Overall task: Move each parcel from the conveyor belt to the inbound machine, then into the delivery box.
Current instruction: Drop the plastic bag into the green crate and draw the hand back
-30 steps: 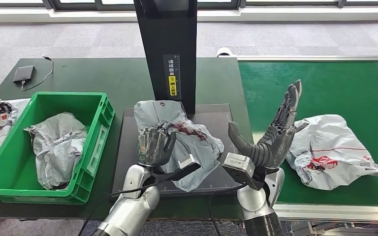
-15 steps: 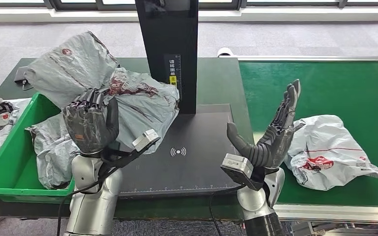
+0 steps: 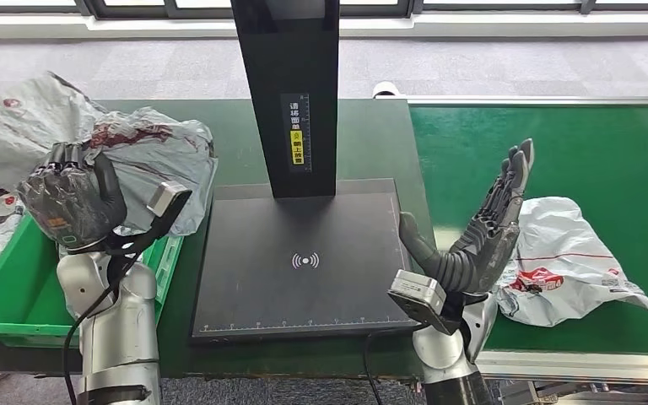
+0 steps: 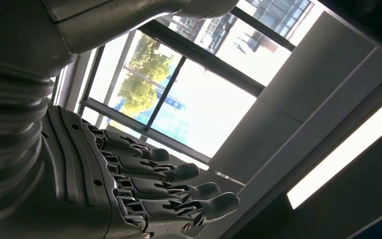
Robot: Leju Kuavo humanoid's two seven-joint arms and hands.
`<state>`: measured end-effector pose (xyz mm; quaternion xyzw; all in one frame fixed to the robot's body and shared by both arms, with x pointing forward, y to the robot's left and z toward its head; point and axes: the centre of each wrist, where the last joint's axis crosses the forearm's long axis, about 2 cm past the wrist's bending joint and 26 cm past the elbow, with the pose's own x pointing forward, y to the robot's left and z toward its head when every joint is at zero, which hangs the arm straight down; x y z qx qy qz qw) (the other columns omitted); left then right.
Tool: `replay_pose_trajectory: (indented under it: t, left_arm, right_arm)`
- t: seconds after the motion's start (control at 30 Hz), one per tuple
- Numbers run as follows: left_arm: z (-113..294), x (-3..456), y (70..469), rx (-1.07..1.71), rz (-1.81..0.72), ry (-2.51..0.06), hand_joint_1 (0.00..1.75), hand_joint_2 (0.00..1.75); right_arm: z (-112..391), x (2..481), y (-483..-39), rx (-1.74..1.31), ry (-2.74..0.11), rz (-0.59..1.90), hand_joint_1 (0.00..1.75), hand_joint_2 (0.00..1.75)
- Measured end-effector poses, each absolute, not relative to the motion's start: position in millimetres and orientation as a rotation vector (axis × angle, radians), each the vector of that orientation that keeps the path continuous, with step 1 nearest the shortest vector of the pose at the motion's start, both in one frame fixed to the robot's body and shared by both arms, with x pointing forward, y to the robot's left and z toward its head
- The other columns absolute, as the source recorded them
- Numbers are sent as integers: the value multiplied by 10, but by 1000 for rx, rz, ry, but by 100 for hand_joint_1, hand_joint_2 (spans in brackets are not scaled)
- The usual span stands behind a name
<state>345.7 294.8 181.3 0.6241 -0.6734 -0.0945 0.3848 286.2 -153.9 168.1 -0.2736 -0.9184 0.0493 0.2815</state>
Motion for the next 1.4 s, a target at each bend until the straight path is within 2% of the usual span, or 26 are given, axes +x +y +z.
replay_pose_trajectory:
  t: [0.2,0.53,0.57,0.67,0.7,0.77,0.9,1.4]
  left_arm:
    - [1516,3586,3429,1584,-191,-1428,175,175]
    - [1308,3594,3642,1536,-128,-1255,175,175]
    - [1300,3592,3653,1535,-128,-1250,137,175]
    - [1280,3585,3675,1532,-122,-1233,6,175]
    - [1276,3584,3681,1531,-118,-1226,0,175]
    - [1281,3581,3695,1535,-112,-1223,0,175]
    - [1325,3577,3728,1556,-116,-1248,0,0]
    - [1458,3568,3794,1609,-108,-1305,0,0]
  right_arm:
    - [1706,2804,-1585,-762,-2457,128,0,175]
    - [1732,2775,-1606,-755,-2443,128,0,175]
    - [1735,2775,-1606,-755,-2443,128,0,175]
    - [1738,2775,-1607,-754,-2442,129,0,175]
    - [1738,2775,-1606,-752,-2442,131,0,175]
    - [1738,2776,-1605,-748,-2439,136,0,175]
    - [1739,2776,-1605,-748,-2436,141,0,175]
    - [1727,2778,-1624,-754,-2422,142,0,175]
